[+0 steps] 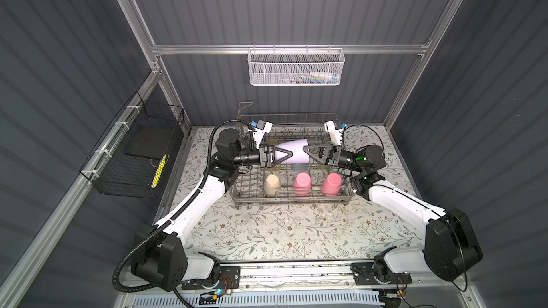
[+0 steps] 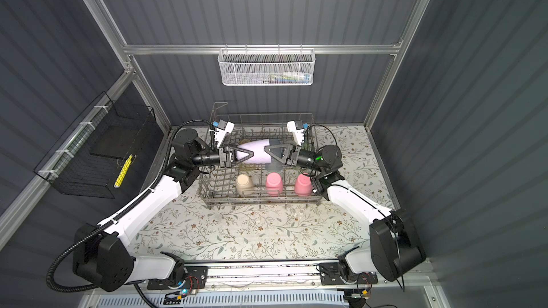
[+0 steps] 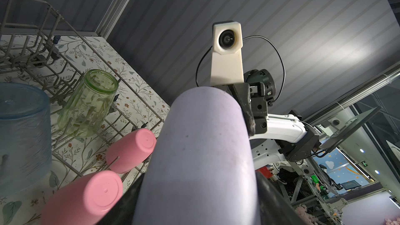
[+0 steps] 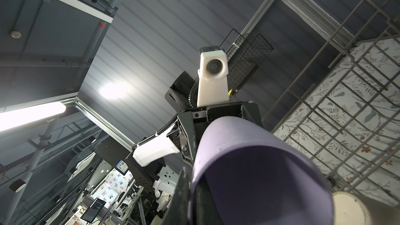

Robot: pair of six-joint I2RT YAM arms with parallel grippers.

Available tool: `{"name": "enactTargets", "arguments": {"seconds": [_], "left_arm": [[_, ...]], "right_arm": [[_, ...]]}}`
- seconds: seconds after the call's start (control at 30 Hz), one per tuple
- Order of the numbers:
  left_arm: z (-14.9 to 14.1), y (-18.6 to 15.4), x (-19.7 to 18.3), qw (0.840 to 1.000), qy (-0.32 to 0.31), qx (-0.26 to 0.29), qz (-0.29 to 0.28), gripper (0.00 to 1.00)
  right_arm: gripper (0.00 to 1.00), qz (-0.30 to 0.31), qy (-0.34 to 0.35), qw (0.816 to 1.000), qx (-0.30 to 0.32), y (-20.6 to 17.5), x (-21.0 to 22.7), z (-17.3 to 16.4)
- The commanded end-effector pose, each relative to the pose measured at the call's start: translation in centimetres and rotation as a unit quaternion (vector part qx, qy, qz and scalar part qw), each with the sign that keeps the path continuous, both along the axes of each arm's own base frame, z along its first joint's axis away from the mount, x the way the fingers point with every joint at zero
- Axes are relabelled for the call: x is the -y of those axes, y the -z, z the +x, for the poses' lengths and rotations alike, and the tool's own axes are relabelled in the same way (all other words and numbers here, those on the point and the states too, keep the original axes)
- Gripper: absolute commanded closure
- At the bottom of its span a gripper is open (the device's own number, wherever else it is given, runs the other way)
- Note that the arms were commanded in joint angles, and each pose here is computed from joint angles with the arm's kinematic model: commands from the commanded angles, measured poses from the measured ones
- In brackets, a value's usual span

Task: Load cups into a dish rack
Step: Place the cup upside down at the dish rack.

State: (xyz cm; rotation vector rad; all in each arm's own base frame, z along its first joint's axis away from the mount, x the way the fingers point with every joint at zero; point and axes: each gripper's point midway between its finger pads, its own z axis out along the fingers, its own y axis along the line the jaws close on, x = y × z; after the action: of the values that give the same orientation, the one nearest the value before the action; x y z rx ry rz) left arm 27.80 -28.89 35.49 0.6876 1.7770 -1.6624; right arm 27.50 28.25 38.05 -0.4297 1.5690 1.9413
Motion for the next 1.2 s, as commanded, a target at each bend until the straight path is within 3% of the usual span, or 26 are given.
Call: {"name": "enactTargets", "arguments": {"seconds": [0.0,0.3,0.6,0.83,1.0,1.17], "left_arm": [[-0.8,-0.9,-0.1,1.000,0.001,0.014,-0.006,0.35],[-0.7,-1.3,-0.4,1.000,-0.015,0.019,-0.002,0.37],[-0.6,-1.8,-0.7,0.999,-0.026,0.027,0.003,0.37],[-0.2,-3.0,-2.0,0.997,-0.059,0.046,0.034,0.37],[1.4,-2.9,-3.5,0.985,-0.120,0.045,0.111,0.36],[4.4,-1.6,-5.8,0.953,-0.199,0.028,0.226,0.37]], "right_arm": [[0.94,0.016,0.006,0.999,0.037,-1.8,0.3,-0.3],[0.83,0.017,0.007,0.999,0.043,-2.1,0.7,-0.5],[0.78,0.015,0.023,0.999,0.045,-2.0,2.1,-0.7],[0.77,-0.034,0.082,0.995,0.033,0.3,4.6,0.3],[0.77,-0.160,0.181,0.969,0.045,3.0,6.6,0.5],[0.76,-0.277,0.269,0.921,0.048,5.2,9.8,0.8]]}}
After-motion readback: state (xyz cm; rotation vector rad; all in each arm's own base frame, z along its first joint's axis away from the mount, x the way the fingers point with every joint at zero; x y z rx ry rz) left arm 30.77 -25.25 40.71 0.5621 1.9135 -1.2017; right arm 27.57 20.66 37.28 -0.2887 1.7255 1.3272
